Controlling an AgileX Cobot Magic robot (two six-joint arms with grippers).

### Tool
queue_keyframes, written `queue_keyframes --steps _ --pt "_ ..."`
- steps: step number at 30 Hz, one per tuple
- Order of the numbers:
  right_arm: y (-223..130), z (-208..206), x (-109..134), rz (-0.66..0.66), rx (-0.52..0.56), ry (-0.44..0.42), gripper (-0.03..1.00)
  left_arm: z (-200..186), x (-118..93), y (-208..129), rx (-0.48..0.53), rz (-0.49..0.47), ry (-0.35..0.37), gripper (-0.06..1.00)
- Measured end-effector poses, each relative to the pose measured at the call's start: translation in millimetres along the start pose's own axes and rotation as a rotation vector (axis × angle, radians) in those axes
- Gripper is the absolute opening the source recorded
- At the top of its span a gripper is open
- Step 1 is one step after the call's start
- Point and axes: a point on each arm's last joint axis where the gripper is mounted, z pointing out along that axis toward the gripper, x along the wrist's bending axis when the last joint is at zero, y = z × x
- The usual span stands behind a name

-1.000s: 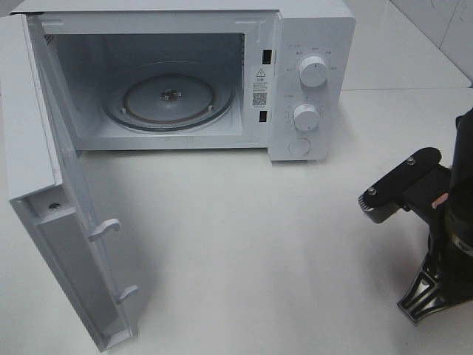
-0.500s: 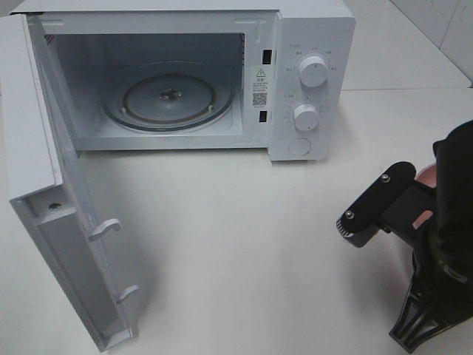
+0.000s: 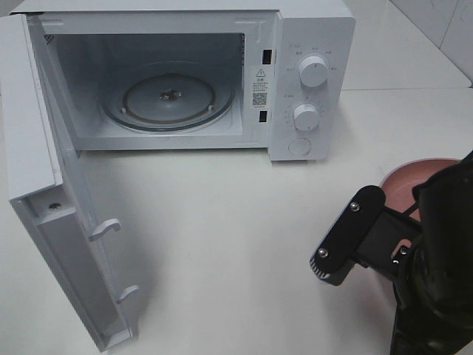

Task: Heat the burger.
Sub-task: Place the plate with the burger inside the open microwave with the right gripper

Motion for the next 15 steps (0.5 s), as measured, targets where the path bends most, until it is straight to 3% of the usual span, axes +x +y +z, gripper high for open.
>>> queue_keyframes --steps 15 --pt "-4.2 -16.9 26.6 -0.141 -0.089 -0.006 0.03 0.0 0.0 0.0 0.0 0.0 0.0 0.98"
